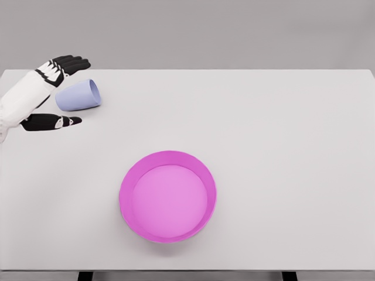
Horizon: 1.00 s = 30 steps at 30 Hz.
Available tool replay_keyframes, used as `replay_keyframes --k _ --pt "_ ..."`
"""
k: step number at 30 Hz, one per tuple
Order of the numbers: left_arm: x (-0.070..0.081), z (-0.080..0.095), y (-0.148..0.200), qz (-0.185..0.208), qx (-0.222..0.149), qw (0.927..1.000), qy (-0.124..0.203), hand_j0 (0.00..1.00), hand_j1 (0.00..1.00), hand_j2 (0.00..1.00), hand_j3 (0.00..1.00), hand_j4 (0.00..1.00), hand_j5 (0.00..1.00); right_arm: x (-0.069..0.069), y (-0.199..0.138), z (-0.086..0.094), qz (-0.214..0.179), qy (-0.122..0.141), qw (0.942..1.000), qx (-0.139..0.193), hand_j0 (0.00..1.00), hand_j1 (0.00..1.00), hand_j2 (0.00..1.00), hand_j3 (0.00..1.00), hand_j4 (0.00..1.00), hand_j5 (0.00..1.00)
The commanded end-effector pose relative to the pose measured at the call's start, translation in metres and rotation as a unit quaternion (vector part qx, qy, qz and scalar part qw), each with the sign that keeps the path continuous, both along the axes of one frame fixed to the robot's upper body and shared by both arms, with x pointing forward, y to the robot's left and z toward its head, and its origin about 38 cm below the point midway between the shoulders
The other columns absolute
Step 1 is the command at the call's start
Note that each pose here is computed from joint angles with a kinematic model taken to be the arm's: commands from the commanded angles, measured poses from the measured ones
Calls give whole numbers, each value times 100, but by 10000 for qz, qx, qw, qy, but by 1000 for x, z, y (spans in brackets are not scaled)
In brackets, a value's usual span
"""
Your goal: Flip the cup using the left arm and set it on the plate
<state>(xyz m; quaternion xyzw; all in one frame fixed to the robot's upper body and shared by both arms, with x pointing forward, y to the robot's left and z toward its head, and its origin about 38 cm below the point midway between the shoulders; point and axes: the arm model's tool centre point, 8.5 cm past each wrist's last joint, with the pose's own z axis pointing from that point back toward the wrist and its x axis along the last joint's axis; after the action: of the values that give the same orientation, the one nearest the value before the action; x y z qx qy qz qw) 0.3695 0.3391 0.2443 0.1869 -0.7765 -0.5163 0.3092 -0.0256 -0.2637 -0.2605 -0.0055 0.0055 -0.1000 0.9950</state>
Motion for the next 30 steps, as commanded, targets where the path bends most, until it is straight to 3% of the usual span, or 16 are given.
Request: replay_keyframes --k 1,16,19,27,30 --pt "0 1 1 9 3 10000 -7 100 100 100 100 100 100 0 0 0 13 -7 10000 -4 100 100 100 100 100 100" --pt "1 -10 -3 -33 57 9999 155 100 100 100 100 100 100 -2 0 0 -6 33 10000 23 100 100 100 100 100 100" --pt "5 -19 5 77 421 9988 241 100 100 100 100 100 100 -2 0 0 -6 33 10000 23 100 100 100 100 100 100" --pt "13 -13 0 60 370 9992 131 100 100 100 100 100 100 -2 0 0 -6 33 10000 23 100 100 100 100 100 100" --pt "24 -16 2 523 292 9972 437 100 100 100 100 100 100 -2 0 0 -6 33 10000 23 100 100 100 100 100 100"
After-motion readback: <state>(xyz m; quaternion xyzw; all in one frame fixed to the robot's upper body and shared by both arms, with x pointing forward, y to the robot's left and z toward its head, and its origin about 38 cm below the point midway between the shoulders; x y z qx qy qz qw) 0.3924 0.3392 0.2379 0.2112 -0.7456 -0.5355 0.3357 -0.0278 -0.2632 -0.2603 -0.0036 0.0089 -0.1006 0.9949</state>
